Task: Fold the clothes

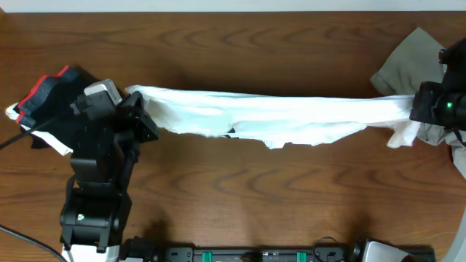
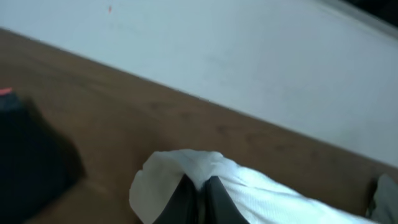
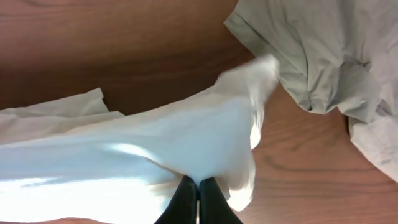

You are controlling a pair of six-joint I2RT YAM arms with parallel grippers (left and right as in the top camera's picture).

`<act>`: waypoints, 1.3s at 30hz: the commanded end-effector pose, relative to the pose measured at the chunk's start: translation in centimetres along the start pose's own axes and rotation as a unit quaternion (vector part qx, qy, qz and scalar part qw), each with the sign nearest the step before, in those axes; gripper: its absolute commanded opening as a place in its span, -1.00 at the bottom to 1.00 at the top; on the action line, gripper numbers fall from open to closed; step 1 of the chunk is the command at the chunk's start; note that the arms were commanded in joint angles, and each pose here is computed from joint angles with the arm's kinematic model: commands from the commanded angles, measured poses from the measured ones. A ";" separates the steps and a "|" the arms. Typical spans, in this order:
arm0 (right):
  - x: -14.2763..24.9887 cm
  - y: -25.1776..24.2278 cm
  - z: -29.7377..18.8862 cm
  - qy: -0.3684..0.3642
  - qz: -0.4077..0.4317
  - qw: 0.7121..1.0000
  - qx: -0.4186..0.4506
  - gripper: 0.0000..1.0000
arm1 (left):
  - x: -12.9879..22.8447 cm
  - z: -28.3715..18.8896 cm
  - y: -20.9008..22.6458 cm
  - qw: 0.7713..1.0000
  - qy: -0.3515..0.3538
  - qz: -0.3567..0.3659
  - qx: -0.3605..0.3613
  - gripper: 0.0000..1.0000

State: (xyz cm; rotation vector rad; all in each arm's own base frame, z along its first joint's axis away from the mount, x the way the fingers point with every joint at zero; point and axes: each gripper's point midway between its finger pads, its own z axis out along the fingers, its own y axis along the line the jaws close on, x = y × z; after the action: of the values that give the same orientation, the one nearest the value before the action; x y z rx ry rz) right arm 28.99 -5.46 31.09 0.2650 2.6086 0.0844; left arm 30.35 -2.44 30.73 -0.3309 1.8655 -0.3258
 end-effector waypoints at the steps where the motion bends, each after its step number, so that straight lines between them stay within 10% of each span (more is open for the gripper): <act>1: -0.4 -0.9 -2.0 -0.028 -0.009 0.999 0.023 -0.98 | -3.7 -2.7 -0.8 0.999 -0.038 0.004 -0.002 -0.88; 17: -2.1 -0.4 -8.9 -0.116 -0.003 0.993 0.032 -0.89 | -6.2 -6.5 -1.8 1.000 0.005 0.007 -0.021 -0.88; 26: -5.7 0.0 3.3 0.016 -0.007 0.999 -0.029 -0.98 | -0.5 6.1 -0.3 0.988 0.143 0.010 -0.064 -0.88; 39: 0.9 5.6 10.9 0.241 -0.088 0.963 -0.079 -0.61 | 6.2 11.7 1.9 0.962 0.256 0.036 -0.087 -0.88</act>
State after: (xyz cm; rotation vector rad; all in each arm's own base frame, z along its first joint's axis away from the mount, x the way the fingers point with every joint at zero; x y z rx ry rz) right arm 34.92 -2.27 21.13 0.0915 3.0898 0.2972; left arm 39.28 -4.29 20.37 -0.3382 2.4366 -0.2401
